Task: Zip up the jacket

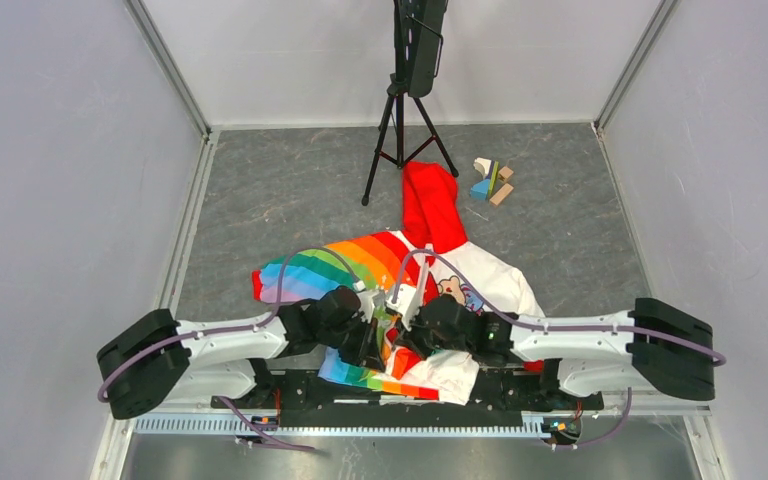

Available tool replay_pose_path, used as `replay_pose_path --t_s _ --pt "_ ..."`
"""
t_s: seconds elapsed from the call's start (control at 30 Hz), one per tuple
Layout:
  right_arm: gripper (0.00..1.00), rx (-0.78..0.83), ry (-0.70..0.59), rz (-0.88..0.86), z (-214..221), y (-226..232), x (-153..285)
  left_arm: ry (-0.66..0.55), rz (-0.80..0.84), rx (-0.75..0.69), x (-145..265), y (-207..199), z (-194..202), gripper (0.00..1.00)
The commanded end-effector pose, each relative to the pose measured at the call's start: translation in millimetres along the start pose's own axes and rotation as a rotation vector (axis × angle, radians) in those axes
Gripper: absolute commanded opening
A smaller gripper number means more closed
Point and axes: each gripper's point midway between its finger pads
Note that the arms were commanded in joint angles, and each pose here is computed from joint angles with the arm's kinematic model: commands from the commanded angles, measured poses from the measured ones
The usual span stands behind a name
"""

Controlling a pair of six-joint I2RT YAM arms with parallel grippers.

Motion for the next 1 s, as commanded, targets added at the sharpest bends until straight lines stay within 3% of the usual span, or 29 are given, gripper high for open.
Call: replay_pose_path --t_s 0.0,0.1,0.17,0.2,0.3,0.43,0.63,0.7,0.83,0.97 --pt "0.0 0.076 -0.056 0.498 -24.7 -75.8 25.5 0.059 -0.042 -0.01 5.9 11.7 17.8 0.02" --pt "0.0 0.134 -0.033 0.49 -24.2 -73.5 22.7 0.062 -0.012 0.0 9.7 5.4 20.5 0.02" --pt "0.0 0.163 -0.089 0.376 -29.8 -52.9 16.7 0.05 0.034 0.018 12.3 -3.6 20.2 0.03" --pt "0.0 0.166 -0.111 0.309 -29.1 -41.6 14.1 0.039 0.057 0.033 13.2 -7.9 19.1 0.07" --pt "0.0 0.176 -0.109 0.206 -23.6 -24.2 8.5 0.011 0.126 0.077 15.0 -17.3 17.5 0.35" --pt "0.0 0.15 -0.103 0.104 -13.1 -5.4 2.1 -0.043 0.204 0.126 15.5 -25.9 8.3 0.52" --pt "0.0 0.121 -0.132 0.043 -10.2 6.4 3.6 -0.098 0.3 0.242 19.7 -30.8 -5.5 0.62" --pt "0.0 0.12 -0.141 0.013 -10.7 11.9 4.7 -0.13 0.308 0.283 21.6 -28.6 -12.7 0.77" --pt "0.0 0.1 -0.152 -0.015 -10.9 17.5 5.8 -0.172 0.298 0.27 22.4 -30.6 -24.4 0.78" --pt "0.0 0.079 -0.19 -0.033 -20.1 21.5 6.6 -0.113 0.241 0.212 14.9 -29.8 -22.6 0.73"
Point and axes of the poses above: each gripper's point midway between its finger pads, its own x axis back along the fingers, its own y axis along the line the jaws close on, z = x × y, and after that the axes turned 12 degrees about x, right-handed
